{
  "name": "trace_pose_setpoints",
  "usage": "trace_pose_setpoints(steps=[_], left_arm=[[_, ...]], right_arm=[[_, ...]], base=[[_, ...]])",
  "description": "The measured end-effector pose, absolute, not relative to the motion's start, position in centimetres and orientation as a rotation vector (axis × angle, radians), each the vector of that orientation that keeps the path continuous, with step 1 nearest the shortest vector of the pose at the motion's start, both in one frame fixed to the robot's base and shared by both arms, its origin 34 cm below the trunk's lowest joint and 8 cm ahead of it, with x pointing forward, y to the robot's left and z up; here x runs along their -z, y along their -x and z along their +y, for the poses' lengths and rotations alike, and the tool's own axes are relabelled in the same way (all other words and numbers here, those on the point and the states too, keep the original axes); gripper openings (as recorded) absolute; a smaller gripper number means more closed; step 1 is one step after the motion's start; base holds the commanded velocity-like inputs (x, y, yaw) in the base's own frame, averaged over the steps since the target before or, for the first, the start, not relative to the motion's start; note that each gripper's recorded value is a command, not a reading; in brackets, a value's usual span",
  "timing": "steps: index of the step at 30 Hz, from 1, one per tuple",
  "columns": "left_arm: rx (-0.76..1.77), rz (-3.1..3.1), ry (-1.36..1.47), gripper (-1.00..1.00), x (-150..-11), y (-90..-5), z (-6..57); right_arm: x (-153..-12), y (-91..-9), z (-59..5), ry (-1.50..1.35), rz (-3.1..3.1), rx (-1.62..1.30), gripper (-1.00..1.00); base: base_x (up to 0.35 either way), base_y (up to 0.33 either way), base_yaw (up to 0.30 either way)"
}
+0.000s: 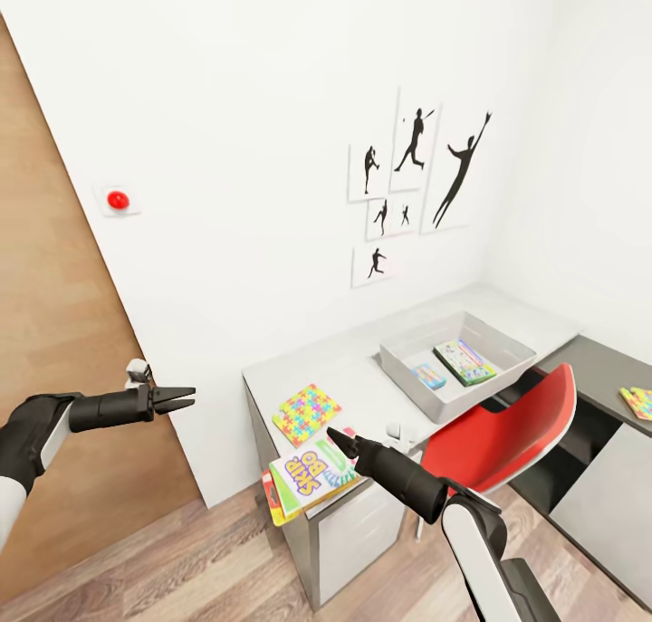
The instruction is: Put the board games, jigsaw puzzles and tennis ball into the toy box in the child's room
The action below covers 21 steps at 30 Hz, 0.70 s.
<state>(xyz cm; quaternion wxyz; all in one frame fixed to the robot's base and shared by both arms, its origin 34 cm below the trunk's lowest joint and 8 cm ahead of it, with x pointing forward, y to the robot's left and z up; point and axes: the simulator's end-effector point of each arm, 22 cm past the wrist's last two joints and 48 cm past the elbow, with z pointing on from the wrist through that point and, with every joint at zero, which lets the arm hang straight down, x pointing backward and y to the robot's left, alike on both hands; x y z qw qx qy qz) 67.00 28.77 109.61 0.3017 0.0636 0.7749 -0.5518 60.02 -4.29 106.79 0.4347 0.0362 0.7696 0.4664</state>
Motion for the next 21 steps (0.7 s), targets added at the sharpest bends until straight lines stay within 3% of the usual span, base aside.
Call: trace_pose_setpoints(steps=[21], left_arm=[[1.451, 2.03, -0.191, 1.0, -111.4, -66.7, 28.8]], right_arm=[[-108.2, -59.7, -4.4, -0.076, 1.887, -1.154, 1.0]], base=[[0.0, 0.0, 0.0]])
